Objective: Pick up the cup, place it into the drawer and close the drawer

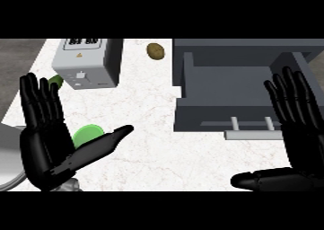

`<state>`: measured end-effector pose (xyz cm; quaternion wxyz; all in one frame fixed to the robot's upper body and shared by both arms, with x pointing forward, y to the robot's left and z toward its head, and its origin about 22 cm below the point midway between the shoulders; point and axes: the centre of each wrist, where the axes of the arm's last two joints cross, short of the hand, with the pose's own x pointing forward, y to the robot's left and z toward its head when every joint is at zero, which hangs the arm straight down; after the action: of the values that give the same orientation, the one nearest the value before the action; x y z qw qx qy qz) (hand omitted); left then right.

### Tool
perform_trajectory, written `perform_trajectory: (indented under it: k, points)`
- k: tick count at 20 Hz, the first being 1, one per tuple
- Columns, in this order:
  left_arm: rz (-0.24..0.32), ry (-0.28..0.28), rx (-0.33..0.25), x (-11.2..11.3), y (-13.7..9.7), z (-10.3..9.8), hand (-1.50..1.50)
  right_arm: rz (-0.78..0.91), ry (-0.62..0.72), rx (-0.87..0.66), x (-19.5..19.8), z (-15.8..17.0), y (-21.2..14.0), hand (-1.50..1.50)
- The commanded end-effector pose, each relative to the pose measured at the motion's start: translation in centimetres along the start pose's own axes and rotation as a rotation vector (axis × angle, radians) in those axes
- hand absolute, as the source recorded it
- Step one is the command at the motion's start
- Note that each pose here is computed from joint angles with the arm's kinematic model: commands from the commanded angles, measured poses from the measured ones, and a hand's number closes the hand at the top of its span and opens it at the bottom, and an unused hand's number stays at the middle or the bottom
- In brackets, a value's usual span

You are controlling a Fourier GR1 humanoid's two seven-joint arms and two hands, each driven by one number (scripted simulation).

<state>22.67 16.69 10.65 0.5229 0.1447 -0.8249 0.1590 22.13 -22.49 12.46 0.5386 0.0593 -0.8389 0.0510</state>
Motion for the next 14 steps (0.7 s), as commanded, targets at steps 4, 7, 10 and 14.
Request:
perform_trajectory:
  k: [4, 7, 10, 14]
  points:
    - [-0.011, 0.021, 0.026, -0.2, -0.7, 0.8, -1.5, -0.008, -0.002, 0.005, 0.5, 0.2, -0.4, -1.5]
    - [-0.004, 0.043, 0.039, -1.0, 1.3, -0.1, -1.5, 0.015, -0.025, -0.008, 1.8, -1.2, -1.7, -1.5]
    - [-0.025, 0.075, 0.04, -2.7, -0.8, 1.9, -1.5, 0.015, -0.026, -0.015, -1.0, 1.1, 0.7, -1.5]
    - [-0.035, 0.093, 0.069, -3.9, 0.6, 1.8, -1.5, 0.008, -0.024, -0.015, 1.9, -0.6, -1.4, -1.5]
